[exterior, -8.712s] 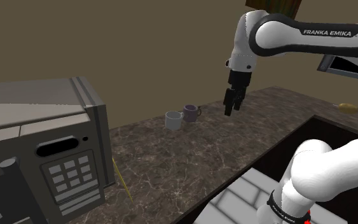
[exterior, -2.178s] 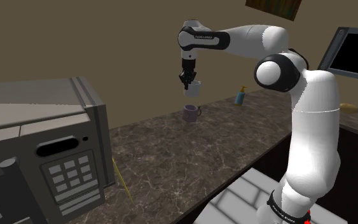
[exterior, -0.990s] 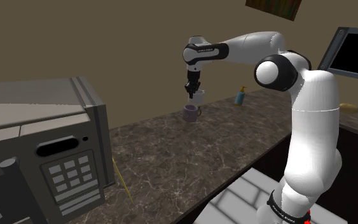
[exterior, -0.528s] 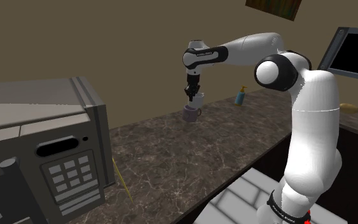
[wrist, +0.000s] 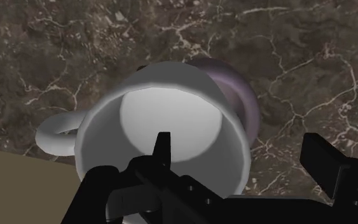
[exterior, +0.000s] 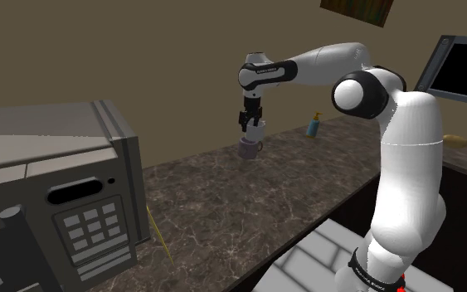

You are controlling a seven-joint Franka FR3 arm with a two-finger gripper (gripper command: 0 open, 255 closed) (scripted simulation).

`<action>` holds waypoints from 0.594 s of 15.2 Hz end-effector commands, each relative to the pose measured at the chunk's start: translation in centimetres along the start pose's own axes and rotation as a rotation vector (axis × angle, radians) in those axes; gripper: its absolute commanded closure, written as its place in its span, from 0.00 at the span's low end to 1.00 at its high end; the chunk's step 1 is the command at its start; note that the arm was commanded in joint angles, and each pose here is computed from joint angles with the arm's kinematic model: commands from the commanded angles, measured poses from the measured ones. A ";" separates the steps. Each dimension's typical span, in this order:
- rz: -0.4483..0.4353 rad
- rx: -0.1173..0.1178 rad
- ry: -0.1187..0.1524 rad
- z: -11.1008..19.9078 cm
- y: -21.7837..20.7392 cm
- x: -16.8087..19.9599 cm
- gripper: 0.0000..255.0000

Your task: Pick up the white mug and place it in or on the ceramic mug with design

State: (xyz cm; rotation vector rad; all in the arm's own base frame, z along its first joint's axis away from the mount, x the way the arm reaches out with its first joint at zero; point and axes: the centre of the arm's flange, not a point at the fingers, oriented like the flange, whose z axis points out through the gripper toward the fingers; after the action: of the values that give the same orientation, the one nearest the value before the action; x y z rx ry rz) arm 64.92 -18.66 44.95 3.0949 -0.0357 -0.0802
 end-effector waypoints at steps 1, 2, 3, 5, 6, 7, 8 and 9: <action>0.000 0.000 0.000 0.0 0.0 0.0 0.00; 0.000 0.000 0.000 -1.3 0.0 0.0 0.00; 0.000 0.000 0.000 -2.7 0.0 0.0 0.00; 0.000 0.000 0.000 -5.0 0.0 0.0 0.00; 0.000 0.000 0.000 -5.0 0.0 0.0 0.00; 0.000 0.000 0.000 -5.0 0.0 0.0 0.00; 0.000 0.000 0.000 -5.0 0.0 0.0 0.00; 0.000 0.000 0.000 -5.0 0.0 0.0 0.00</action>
State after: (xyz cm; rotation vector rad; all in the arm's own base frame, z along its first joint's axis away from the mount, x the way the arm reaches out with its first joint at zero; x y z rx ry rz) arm 65.18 -18.44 49.87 3.0948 -0.0358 -0.0796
